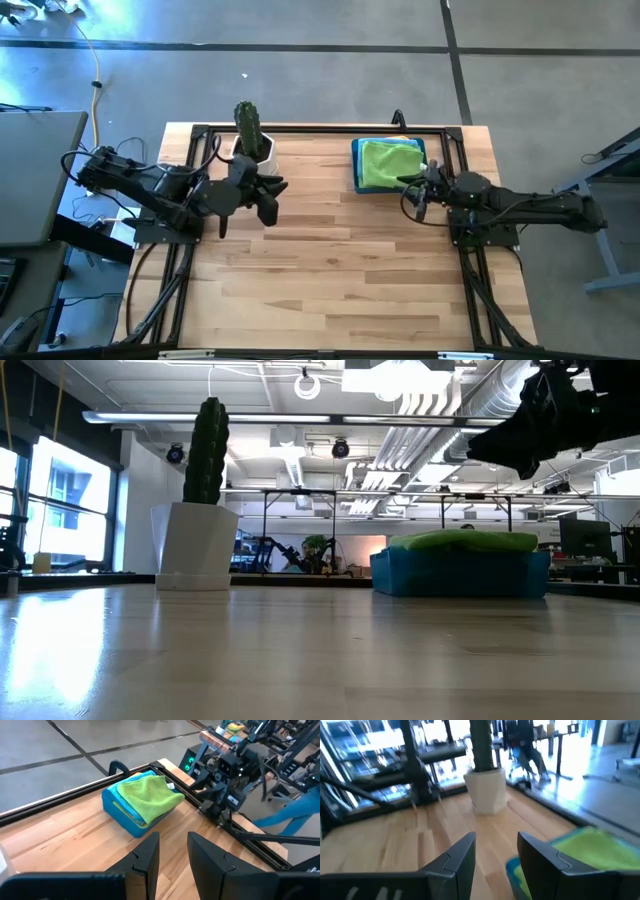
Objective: Fold microfiber towels
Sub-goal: Return to Home Position
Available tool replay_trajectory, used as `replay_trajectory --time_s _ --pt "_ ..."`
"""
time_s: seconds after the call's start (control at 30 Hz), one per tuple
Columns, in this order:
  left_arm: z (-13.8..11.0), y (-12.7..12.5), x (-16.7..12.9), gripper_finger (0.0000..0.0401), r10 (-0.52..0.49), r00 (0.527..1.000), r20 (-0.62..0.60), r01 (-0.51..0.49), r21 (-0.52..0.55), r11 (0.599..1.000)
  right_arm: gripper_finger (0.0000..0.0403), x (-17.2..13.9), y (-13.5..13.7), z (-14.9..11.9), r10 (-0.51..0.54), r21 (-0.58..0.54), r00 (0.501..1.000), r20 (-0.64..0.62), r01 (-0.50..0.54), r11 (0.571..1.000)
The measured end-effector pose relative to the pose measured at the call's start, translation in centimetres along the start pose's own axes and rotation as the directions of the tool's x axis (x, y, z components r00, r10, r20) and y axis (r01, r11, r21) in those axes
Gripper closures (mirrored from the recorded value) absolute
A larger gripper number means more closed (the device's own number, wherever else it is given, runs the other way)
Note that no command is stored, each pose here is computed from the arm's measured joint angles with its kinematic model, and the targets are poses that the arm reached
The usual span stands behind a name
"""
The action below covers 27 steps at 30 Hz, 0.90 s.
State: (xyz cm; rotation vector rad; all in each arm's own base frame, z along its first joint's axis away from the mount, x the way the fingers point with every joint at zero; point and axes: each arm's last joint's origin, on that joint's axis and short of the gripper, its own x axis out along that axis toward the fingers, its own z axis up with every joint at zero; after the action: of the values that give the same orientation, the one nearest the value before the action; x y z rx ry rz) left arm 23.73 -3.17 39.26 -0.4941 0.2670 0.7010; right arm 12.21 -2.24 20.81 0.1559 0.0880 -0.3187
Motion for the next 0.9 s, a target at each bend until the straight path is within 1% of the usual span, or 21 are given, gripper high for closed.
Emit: replay_trajectory --time_s 0.07,0.2,0.27,0.37,0.53,0.67,0.73,0.9 --pt "0.0 0.0 0.0 0.0311 0.0 1.0 0.0 0.0 -0.003 1.0 0.0263 0.0 0.1 0.3 0.001 -0.009 0.999 0.037 -0.001 1.0" --pt "0.0 0.0 0.0 0.0311 -0.001 1.0 0.001 0.001 -0.011 1.0 0.0263 0.0 -0.3 -0.1 -0.087 -0.055 0.996 0.011 0.087 0.995" --pt "0.0 0.0 0.0 0.0311 -0.001 1.0 0.001 0.001 -0.019 1.0 0.0263 0.1 -0.5 -1.0 -0.114 -0.051 0.993 -0.011 0.113 0.992" --pt "0.0 0.0 0.0 0.0311 -0.001 1.0 0.001 0.001 -0.019 1.0 0.0263 0.2 -0.6 -2.5 -0.11 0.004 0.993 -0.038 0.11 0.994" --pt "0.0 0.0 0.0 0.0311 -0.001 1.0 0.001 0.001 -0.022 1.0 0.0263 0.2 -0.6 -3.4 -0.094 0.013 0.996 0.009 0.094 0.996" --pt "0.0 0.0 0.0 0.0311 -0.001 1.0 0.001 0.001 -0.051 0.999 0.0263 0.2 -0.8 -4.6 -0.107 0.033 0.994 -0.016 0.107 0.994" --pt "0.0 0.0 0.0 0.0311 -0.001 1.0 0.001 0.001 -0.053 0.999 0.0263 0.2 -0.9 -4.9 -0.105 0.048 0.995 -0.001 0.105 0.993" --pt "0.0 0.0 0.0 0.0311 -0.002 1.0 0.001 0.002 -0.053 0.999 0.0263 0.2 -1.0 -5.7 -0.118 0.045 0.992 -0.055 0.12 0.992"
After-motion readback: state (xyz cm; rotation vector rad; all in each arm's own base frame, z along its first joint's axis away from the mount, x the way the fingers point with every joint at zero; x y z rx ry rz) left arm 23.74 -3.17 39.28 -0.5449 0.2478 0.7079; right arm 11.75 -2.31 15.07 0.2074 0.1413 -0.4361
